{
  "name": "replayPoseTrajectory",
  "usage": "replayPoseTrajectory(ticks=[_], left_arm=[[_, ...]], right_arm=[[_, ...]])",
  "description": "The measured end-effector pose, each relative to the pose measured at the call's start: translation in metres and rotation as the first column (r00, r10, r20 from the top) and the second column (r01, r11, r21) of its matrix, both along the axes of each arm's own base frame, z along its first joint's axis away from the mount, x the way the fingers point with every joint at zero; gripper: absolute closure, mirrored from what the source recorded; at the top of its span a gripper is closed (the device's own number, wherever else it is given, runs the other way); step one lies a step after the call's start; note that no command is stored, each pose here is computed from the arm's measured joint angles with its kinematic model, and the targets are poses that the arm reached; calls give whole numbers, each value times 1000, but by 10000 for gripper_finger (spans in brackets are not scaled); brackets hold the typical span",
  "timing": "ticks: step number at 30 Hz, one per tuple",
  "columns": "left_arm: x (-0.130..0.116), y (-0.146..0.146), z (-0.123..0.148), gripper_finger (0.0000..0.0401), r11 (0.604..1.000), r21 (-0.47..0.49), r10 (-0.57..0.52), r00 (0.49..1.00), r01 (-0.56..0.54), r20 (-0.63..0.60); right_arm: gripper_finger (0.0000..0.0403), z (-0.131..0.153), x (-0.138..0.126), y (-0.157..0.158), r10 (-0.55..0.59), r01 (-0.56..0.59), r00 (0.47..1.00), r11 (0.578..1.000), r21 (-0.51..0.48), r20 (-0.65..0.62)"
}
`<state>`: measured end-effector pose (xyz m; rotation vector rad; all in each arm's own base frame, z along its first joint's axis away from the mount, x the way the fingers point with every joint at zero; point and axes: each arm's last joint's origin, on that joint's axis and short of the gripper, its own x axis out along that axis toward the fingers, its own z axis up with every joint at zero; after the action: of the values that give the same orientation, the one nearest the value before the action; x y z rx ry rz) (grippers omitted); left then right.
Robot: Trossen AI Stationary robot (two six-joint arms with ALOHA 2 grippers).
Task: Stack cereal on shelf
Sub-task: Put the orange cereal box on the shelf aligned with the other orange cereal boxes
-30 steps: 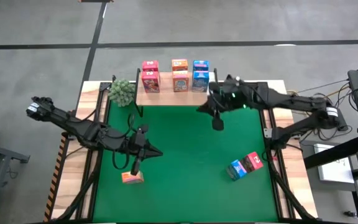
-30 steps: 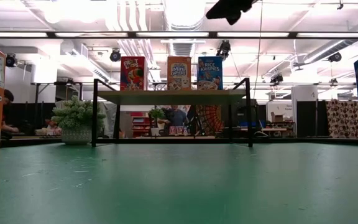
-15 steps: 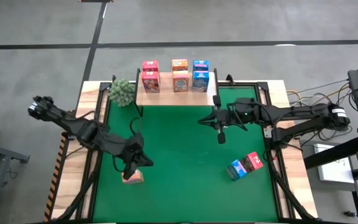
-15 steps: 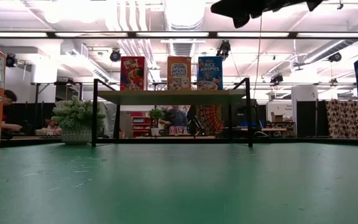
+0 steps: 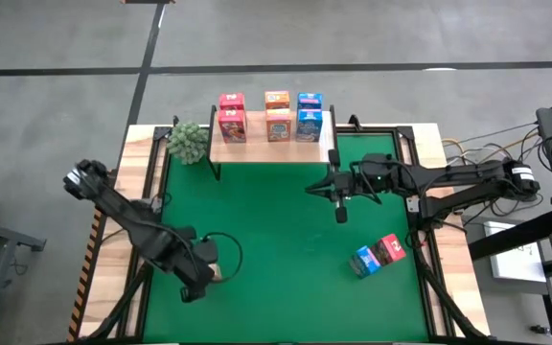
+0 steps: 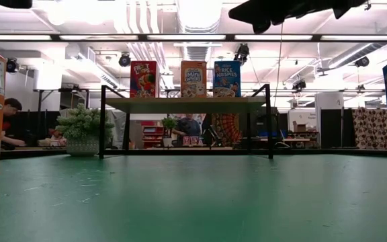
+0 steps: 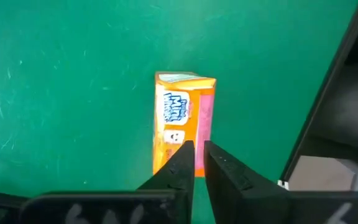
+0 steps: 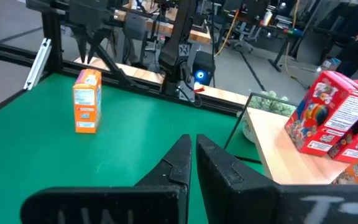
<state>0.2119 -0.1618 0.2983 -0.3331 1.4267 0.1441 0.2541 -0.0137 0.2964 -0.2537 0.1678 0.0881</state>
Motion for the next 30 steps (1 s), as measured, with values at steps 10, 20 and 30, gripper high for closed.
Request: replayPoseTrajectory(ticks=[10,20,30], left_arm=[[6,-6,-8,267,998,16,56,998,-55,-29],[-3,-18,-7,169,998,42,50,999,-50,4],[-12,-28,-7,169,995,87,44,998,-49,53]], right_arm=[[390,-26,-5,13,60,-58,997,998,-29,48],[390,-39,-9,13,57,-56,995,998,-20,81],[390,-39,-9,13,54,-54,995,999,-4,80]])
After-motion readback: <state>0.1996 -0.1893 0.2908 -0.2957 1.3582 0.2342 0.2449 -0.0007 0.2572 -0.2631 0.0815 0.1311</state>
